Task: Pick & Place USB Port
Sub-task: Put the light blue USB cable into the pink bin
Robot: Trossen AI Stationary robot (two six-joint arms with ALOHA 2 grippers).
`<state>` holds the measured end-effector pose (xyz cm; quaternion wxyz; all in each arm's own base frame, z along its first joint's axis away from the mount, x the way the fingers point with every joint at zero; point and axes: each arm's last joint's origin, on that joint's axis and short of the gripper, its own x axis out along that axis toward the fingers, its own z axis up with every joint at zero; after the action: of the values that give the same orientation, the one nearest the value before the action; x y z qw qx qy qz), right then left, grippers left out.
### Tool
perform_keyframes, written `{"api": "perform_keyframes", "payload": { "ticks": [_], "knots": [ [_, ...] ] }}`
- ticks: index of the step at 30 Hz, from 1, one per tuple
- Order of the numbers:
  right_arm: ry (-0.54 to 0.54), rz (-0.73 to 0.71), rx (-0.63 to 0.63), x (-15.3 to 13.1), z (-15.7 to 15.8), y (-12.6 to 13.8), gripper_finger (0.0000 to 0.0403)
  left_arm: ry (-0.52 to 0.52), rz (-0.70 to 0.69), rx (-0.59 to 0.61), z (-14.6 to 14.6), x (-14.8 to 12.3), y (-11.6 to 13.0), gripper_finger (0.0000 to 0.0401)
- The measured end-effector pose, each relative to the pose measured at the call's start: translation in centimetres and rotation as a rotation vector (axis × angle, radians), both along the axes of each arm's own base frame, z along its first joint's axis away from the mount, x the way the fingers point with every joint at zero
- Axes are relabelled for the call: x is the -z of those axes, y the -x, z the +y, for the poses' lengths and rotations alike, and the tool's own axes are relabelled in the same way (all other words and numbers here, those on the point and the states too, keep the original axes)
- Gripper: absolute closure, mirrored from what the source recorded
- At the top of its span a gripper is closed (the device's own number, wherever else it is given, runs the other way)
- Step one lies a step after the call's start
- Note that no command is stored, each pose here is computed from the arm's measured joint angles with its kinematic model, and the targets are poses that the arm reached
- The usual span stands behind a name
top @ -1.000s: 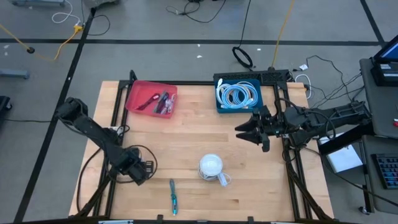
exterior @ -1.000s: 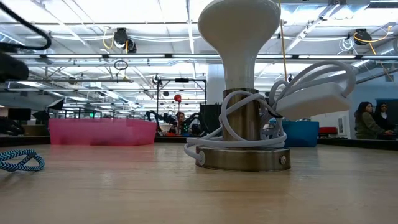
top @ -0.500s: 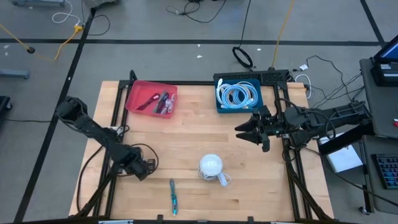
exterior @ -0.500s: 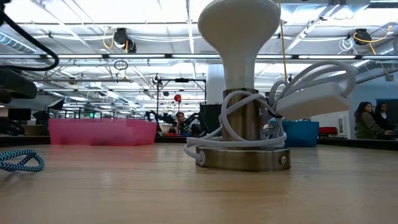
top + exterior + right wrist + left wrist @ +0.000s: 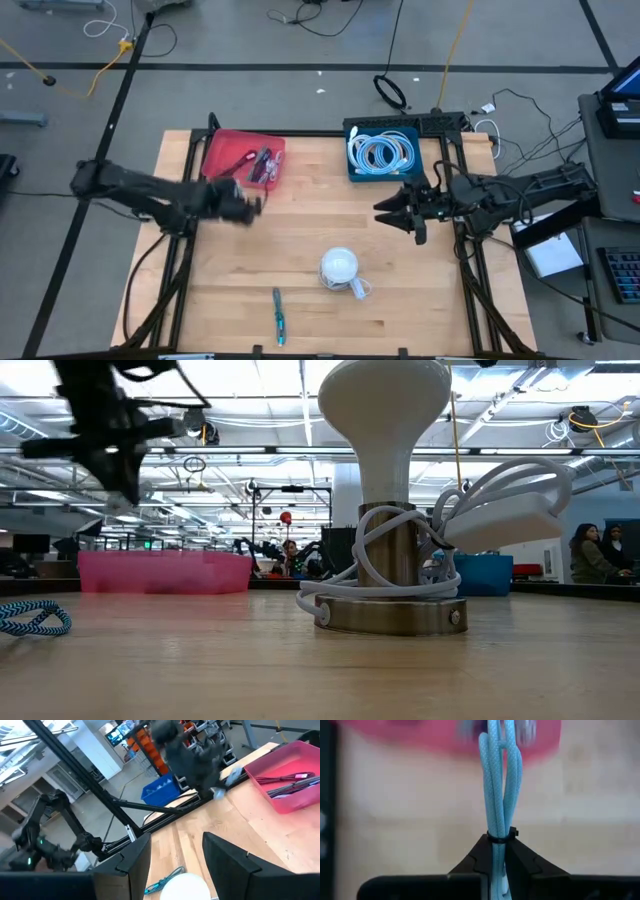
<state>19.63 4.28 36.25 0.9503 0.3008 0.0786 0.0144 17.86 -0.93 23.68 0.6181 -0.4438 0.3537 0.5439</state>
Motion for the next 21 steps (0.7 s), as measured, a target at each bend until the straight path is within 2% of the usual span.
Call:
{"api": "perform_keyframes", "payload": {
  "ticks": [4, 8, 11, 16, 21],
  "knots": [
    [0.001, 0.020, 0.025, 0.4, 0.1, -0.5, 0.0232, -0.074, 0.030, -0.015, 5.7, -2.2, 1.6, 0.0375],
    [-0.012, 0.029, 0.036, 0.7, 0.2, -1.1, 0.0232, -0.041, 0.076, -0.001, 10.6, -2.4, 3.4, 0.0375],
    [-0.012, 0.033, 0.052, 0.9, 0.2, -1.5, 0.0232, -0.036, 0.059, 0.027, 13.6, -2.2, 4.2, 0.0375],
    [-0.026, 0.004, 0.056, 0.8, 0.4, -2.1, 0.0232, 0.017, 0.060, 0.073, 17.3, -0.8, 5.0, 0.0375],
    [-0.045, -0.008, 0.062, 0.9, 0.5, -2.5, 0.0232, 0.125, 0.172, 0.158, 19.2, 1.8, 4.9, 0.0375]
  ]
}}
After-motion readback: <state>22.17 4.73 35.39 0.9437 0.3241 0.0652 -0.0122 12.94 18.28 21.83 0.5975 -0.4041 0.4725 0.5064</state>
